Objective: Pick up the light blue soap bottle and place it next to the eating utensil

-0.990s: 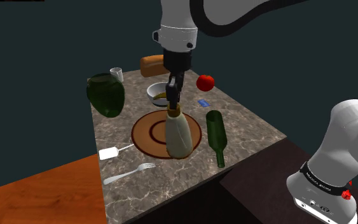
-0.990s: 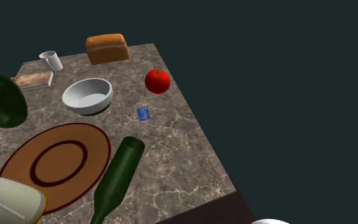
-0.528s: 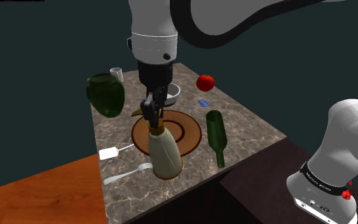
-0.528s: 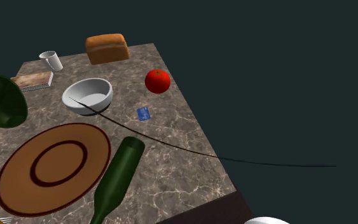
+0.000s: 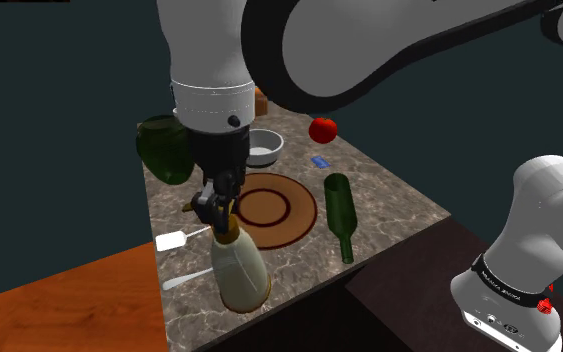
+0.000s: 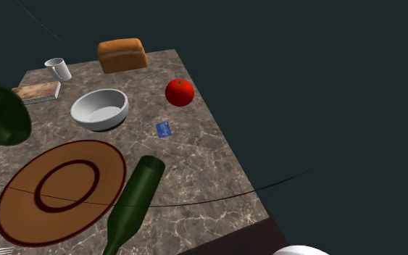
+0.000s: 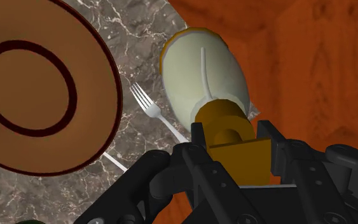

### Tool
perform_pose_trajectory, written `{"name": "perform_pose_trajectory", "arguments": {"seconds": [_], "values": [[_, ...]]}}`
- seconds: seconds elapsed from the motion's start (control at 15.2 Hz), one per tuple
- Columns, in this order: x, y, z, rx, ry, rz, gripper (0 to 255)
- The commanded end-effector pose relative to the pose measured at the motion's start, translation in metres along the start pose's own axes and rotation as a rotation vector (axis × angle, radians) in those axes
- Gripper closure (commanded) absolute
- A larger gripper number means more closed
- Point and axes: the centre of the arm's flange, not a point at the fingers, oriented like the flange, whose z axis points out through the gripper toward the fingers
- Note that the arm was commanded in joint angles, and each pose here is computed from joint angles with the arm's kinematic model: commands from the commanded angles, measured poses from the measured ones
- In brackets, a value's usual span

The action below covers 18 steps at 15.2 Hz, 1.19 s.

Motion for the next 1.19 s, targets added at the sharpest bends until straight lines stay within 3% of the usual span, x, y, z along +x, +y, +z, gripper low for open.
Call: {"name": "perform_pose_trajectory", "arguments": {"seconds": [0.0, 0.73, 1.12], "values": [[0.001, 0.000, 0.011, 0.000, 0.001, 0.000, 255], [-0.001, 0.002, 0.070, 0.000, 0.001, 0.000, 255], [-0.001, 0.002, 0.070, 0.000, 0.001, 0.000, 255]]}}
